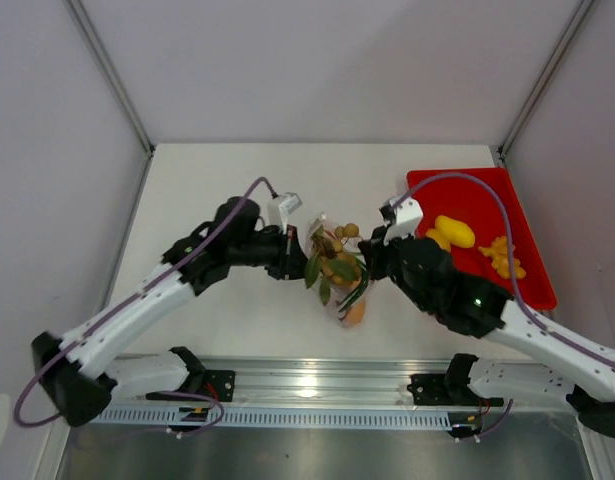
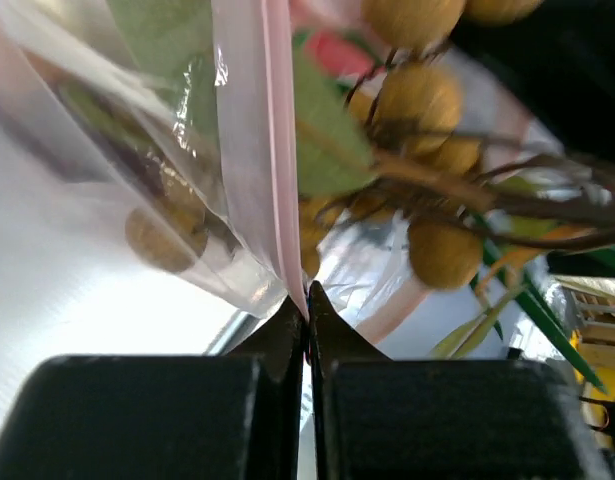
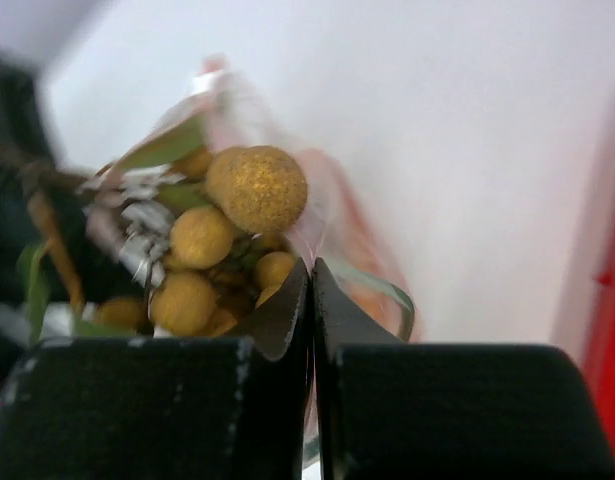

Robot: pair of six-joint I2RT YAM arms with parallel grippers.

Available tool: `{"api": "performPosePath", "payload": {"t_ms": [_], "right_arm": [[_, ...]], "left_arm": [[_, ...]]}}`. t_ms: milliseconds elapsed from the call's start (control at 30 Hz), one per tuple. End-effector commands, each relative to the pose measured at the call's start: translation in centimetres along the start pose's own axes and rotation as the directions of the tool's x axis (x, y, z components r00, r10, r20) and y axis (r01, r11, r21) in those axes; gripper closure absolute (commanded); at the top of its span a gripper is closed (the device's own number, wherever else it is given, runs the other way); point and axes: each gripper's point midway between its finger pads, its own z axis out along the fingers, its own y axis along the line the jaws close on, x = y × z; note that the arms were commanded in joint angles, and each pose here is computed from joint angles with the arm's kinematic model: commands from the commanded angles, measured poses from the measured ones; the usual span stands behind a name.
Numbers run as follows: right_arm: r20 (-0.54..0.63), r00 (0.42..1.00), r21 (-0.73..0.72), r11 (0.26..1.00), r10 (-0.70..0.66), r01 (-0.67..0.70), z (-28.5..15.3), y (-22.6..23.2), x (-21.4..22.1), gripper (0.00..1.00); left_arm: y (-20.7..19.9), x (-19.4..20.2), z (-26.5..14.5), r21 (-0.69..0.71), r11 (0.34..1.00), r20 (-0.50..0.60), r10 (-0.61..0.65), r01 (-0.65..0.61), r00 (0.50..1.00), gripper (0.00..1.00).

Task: Place the food in the zip-top bag and seal the zipper
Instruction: Adjust the zipper food storage bag at the center of the board.

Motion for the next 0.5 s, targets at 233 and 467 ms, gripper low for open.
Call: {"api": "performPosePath", "payload": {"t_ms": [233,467], "right_arm": [[0.013,0.999,0.145,0.989,-0.038,0.036,6.5,-3.9,-2.4,1.00],[-0.005,1.000,0.057,0.998,-0.012,0.012,3.9,-1.9,-2.3,1.00]], "left_arm": [[4.4,-4.2,4.1,-0.165,0.986,-0.019,-0.033,0.030,0.999,0.99],[-0.2,-4.3,0.3,-0.025,1.000,0.054,0.005,-0.004,0.999,0.99]]}}
